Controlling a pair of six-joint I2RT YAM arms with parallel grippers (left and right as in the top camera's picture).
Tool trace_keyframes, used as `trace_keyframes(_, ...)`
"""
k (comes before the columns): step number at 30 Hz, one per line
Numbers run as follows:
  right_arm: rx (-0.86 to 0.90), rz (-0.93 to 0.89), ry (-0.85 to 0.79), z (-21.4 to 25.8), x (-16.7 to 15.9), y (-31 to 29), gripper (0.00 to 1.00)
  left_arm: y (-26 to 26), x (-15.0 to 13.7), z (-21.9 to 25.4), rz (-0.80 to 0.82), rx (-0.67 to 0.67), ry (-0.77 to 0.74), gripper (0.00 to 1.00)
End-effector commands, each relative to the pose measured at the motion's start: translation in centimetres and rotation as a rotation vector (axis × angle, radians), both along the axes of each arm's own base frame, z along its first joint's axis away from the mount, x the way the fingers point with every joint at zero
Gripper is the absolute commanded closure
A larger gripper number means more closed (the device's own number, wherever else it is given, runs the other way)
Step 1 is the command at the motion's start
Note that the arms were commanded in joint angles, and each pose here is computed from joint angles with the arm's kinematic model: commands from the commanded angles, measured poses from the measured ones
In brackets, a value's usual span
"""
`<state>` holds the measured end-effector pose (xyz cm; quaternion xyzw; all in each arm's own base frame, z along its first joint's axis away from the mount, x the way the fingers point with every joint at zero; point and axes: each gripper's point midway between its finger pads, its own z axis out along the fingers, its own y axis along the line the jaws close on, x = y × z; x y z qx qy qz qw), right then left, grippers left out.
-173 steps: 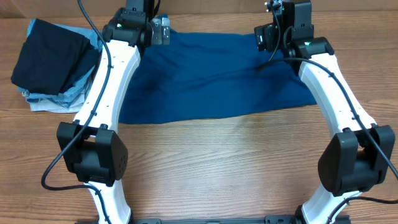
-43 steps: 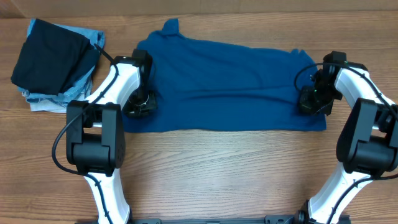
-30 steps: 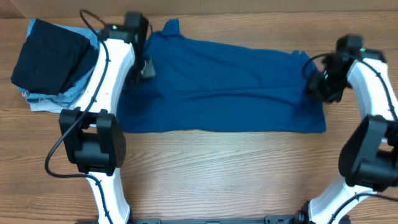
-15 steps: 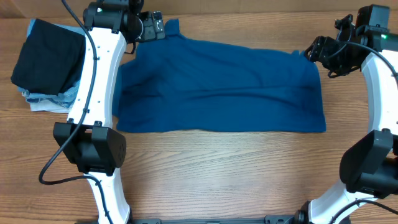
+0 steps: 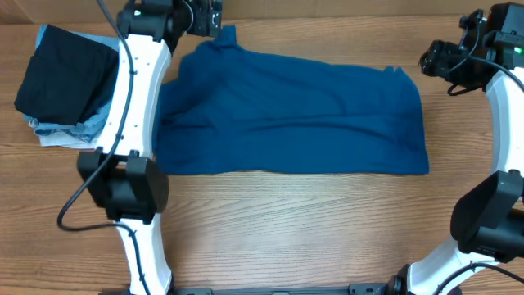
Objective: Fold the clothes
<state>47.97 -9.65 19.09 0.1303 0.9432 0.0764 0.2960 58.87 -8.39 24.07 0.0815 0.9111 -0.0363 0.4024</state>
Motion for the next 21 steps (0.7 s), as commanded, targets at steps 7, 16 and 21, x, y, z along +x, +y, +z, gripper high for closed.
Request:
trace_keyframes(7,-0.073,0.226,-0.003,-10.4,6.2,0.3,0.28,-3.7,3.8,-8.5,-0.164,-0.05,0.033,0.04)
trace_keyframes(16,-0.111,0.31,-0.014,-15.0,8.7,3.9,0.28,-4.6,5.0,-10.2,-0.176,-0.052,0.009,0.05)
trace_keyframes(21,-0.138,0.219,-0.03,-14.3,9.5,2.4,0.28,-4.9,4.2,-11.0,-0.191,-0.065,0.052,0.36)
